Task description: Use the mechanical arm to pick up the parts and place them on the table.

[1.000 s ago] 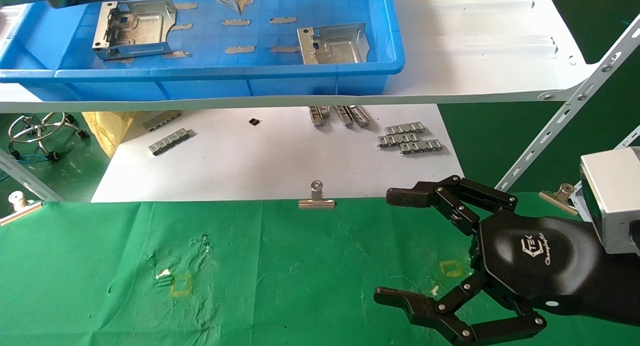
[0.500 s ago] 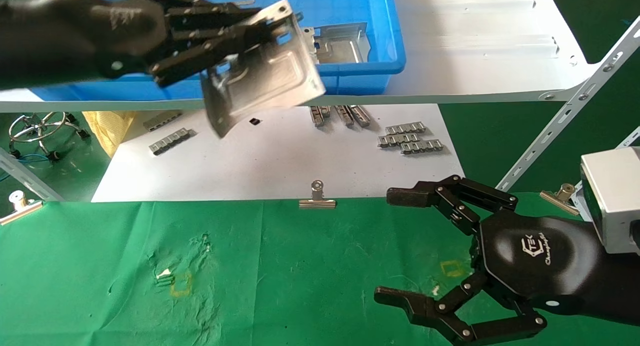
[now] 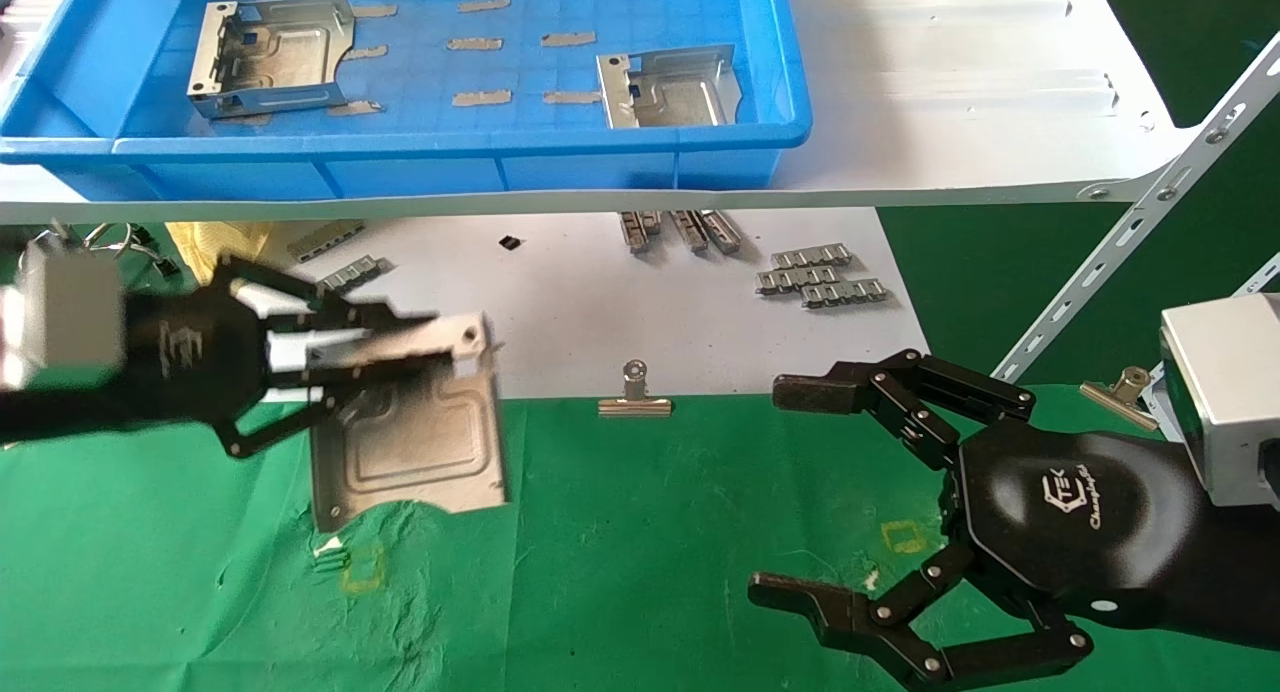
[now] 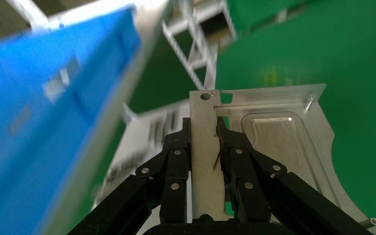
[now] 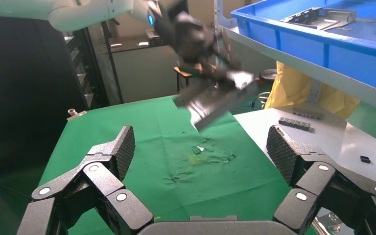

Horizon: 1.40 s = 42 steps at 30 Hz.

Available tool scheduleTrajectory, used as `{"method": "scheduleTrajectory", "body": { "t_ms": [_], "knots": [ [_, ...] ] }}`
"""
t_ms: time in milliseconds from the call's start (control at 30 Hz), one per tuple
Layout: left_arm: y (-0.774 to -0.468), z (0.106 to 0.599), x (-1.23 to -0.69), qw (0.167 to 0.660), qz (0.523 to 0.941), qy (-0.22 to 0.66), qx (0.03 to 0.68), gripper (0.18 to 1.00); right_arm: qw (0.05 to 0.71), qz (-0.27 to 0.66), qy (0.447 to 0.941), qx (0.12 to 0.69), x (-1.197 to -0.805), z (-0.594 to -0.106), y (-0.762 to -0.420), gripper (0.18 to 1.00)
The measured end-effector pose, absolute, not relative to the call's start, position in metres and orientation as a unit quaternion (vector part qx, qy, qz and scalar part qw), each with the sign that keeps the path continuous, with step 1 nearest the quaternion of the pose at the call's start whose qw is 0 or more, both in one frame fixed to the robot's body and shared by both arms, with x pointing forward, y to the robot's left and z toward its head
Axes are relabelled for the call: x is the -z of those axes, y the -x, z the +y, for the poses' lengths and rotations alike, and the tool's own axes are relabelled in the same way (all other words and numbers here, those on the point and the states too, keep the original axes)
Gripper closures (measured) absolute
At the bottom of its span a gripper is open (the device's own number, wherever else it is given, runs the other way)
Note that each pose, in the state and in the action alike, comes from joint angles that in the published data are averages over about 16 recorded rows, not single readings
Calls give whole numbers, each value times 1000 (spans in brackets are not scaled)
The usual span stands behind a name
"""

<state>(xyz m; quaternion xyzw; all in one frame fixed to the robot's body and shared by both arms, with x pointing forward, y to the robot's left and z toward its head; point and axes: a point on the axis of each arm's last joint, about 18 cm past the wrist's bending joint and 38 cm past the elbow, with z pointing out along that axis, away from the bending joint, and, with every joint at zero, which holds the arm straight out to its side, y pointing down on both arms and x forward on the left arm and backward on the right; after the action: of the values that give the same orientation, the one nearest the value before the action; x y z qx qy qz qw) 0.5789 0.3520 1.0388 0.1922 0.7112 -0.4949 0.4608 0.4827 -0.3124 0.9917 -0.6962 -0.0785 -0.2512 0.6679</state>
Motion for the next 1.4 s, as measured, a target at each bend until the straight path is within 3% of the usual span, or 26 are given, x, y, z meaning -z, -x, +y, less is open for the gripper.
{"method": "scheduleTrajectory", "body": {
  "t_ms": [433,800,1067,1400],
  "knots": [
    [-609,379,-955,442,791,-222,360,911,668,-79,696,251,-992,-312,-483,178],
    [-622,393,-934,437,812,-207,327,907,668,-79,696,251,-992,-312,-483,178],
    [-625,396,-935,447,802,-176,353,875,668,-79,696,251,-992,-312,-483,178],
    [-616,397,-924,423,765,-63,482,746,668,-78,696,251,-992,-312,-483,178]
  ]
}}
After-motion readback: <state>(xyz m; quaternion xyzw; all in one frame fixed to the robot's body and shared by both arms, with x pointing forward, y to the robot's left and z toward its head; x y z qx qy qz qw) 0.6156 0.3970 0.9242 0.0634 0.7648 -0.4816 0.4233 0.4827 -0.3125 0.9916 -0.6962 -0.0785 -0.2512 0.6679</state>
